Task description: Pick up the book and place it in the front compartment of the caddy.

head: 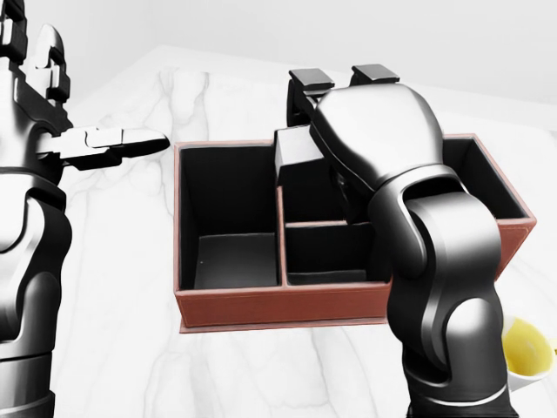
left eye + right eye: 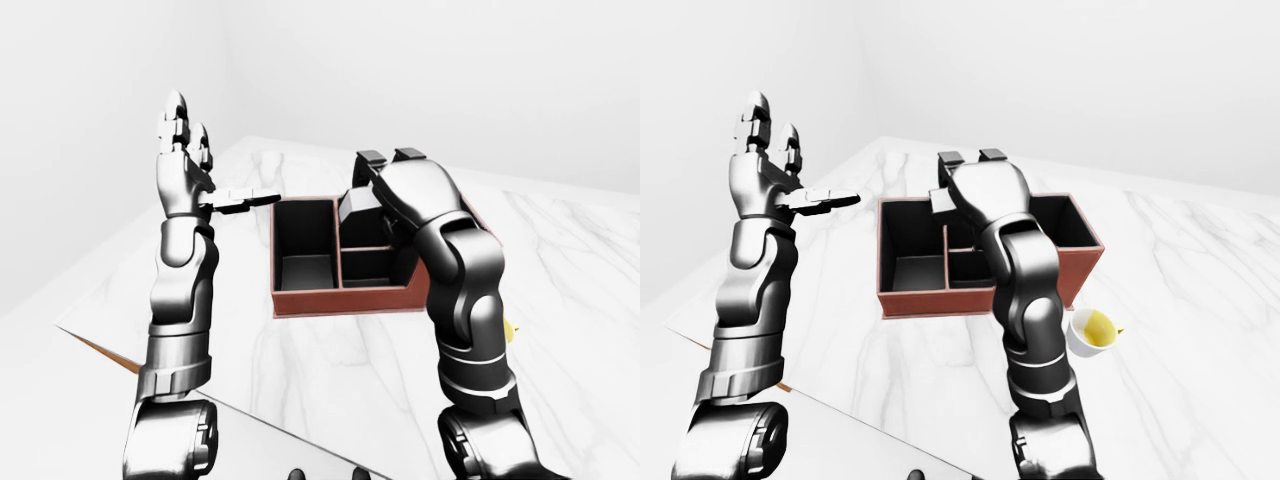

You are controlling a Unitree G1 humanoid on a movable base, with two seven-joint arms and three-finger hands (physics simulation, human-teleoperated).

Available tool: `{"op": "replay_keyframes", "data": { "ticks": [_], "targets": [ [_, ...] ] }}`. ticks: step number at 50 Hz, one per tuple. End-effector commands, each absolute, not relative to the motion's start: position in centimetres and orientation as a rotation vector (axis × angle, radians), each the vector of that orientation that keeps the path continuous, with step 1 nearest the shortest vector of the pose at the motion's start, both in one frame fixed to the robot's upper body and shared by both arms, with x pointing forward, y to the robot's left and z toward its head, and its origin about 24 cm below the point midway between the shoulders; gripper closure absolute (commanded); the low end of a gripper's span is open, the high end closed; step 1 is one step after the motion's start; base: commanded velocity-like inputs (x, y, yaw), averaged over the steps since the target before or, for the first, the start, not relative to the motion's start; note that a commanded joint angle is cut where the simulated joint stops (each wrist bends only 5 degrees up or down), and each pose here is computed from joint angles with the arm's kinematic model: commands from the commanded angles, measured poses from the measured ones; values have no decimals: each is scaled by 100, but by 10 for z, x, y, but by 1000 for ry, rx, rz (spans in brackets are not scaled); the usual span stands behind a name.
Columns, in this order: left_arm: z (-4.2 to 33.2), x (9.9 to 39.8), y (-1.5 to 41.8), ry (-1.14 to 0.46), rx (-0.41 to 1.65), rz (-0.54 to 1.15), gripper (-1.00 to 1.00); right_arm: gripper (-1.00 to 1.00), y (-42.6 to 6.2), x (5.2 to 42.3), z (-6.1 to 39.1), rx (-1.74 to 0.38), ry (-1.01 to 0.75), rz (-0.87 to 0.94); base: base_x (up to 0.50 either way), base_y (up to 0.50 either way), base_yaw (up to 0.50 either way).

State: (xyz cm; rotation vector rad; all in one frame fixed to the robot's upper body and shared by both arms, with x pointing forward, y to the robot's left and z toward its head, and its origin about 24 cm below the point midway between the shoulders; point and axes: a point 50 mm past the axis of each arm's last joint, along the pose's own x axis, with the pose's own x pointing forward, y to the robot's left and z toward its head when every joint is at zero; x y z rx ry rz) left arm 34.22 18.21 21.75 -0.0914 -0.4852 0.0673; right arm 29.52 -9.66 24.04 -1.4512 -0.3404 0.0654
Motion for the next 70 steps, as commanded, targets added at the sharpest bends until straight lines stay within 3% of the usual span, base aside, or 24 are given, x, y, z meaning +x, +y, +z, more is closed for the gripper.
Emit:
{"op": "replay_keyframes", "data": {
  "ticks": [1,48,70],
  "targets": [
    [215,344,182,-471,-88,67,-100,100,-100,313,260,-1470,-349,57,0,0,0],
    [214,344,182,-469,-88,67,-100,100,-114,357,268,-1484,-218,134,0,0,0],
    [214,344,182,-468,-89,68,-100,100,-118,391,233,-1393,-37,301,0,0,0]
  ]
}}
